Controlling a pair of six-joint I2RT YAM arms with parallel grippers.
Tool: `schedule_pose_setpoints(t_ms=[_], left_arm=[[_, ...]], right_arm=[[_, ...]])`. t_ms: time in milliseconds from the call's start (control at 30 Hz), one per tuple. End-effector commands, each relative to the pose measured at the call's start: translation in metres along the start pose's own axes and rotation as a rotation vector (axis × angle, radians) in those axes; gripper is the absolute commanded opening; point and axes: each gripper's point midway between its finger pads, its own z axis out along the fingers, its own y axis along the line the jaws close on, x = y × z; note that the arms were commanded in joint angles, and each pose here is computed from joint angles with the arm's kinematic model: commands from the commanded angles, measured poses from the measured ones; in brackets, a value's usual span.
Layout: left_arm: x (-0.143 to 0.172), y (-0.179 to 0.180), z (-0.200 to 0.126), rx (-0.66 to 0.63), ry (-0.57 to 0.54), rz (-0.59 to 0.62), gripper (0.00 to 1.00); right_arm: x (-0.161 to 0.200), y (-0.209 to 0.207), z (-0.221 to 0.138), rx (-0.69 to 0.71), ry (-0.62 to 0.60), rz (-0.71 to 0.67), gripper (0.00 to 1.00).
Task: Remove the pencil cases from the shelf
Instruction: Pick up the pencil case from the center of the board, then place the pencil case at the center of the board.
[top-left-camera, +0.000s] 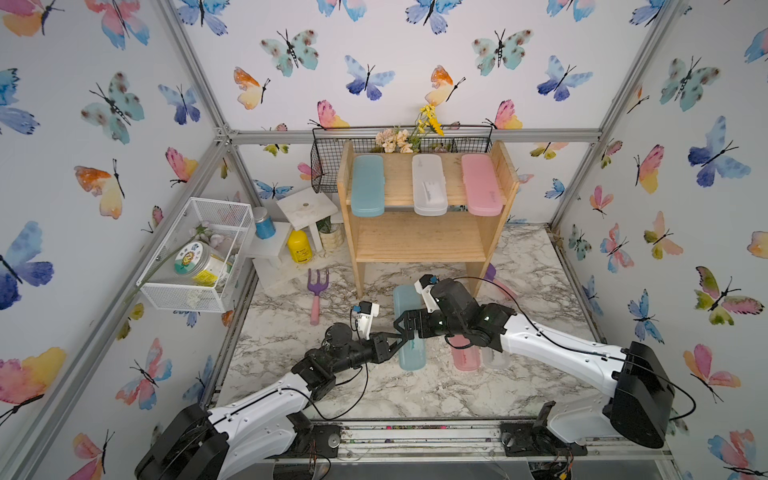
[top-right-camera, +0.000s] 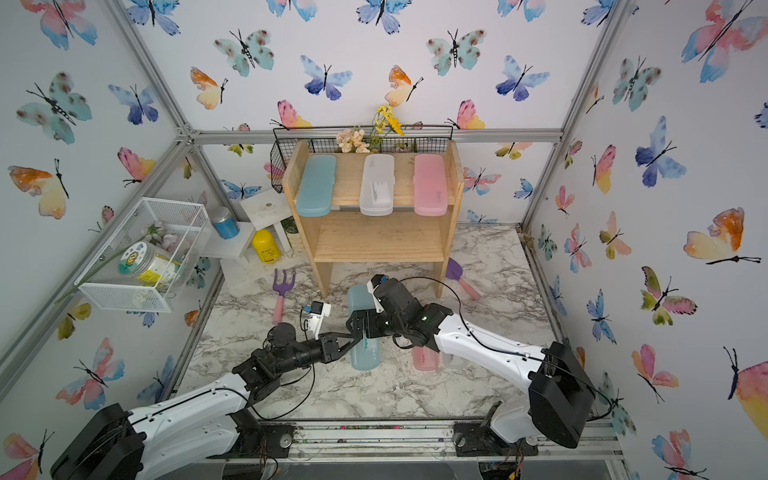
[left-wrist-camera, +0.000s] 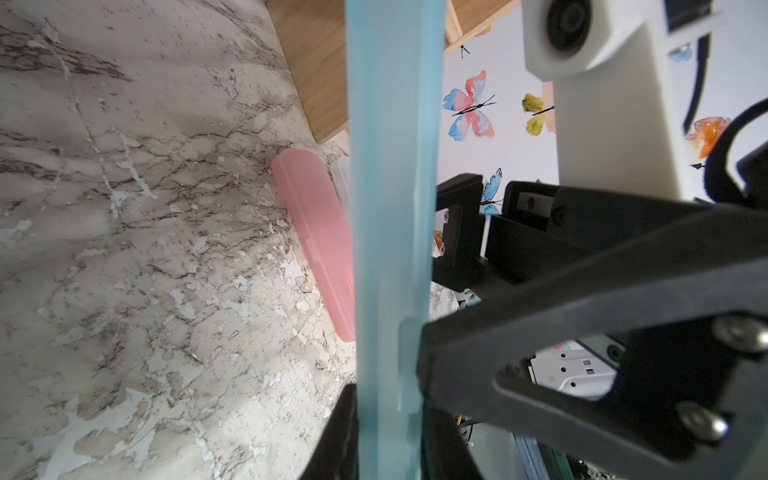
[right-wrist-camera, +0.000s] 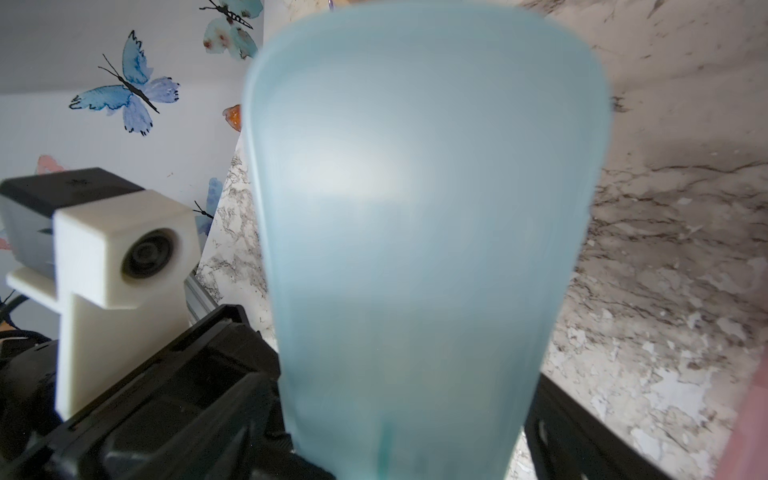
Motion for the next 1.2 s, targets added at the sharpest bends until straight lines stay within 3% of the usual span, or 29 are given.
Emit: schedule_pose_setpoints(t_ms=[0,100,233,300,433,533,667,867,1000,1167], left_arm=[[-0.013,-0.012,0.000,0.031,-0.043,0.031,0.19],[-0.013,-0.011,0.000,0.029,-0.043,0.031,0.20],[-0.012,-0.010,-0.002,0.023,-0.045,0.034,0.28],[-0.012,-0.009,-0.002,0.018,-0.044,0.032,0.38],[-0.012,-0.005,-0.002,-0.001,-0.048,0.028,0.82],[-0.012,0.001,-0.004,-0.043,-0.052,0.032,1.00],[-0.018,0.018,-0.015,-0.176,-0.080,0.050,0.99],[-0.024,0.069,-0.060,-0.510,-0.188,0.056,0.99],[-0.025,0.077,-0.072,-0.535,-0.246,0.044,0.99],[-0.021,0.080,-0.072,-0.534,-0.237,0.045,0.99]], right_arm=[[0.003,0.004,0.008,-0.007,0.017,0.006,0.99],[0.008,0.001,0.013,0.006,0.029,0.015,0.98],[0.007,-0.001,0.013,0.013,0.018,0.023,0.88],[0.005,0.000,0.012,0.011,0.010,0.021,0.82],[0.005,-0.003,0.011,0.030,0.007,0.021,0.77],[0.007,-0.015,0.012,0.078,0.003,0.015,0.77],[0.018,-0.049,0.020,0.196,0.044,0.004,0.79],[0.048,-0.082,0.050,0.272,0.181,0.015,0.81],[0.056,-0.095,0.068,0.325,0.242,0.022,0.81],[0.051,-0.115,0.072,0.361,0.258,0.053,0.81]])
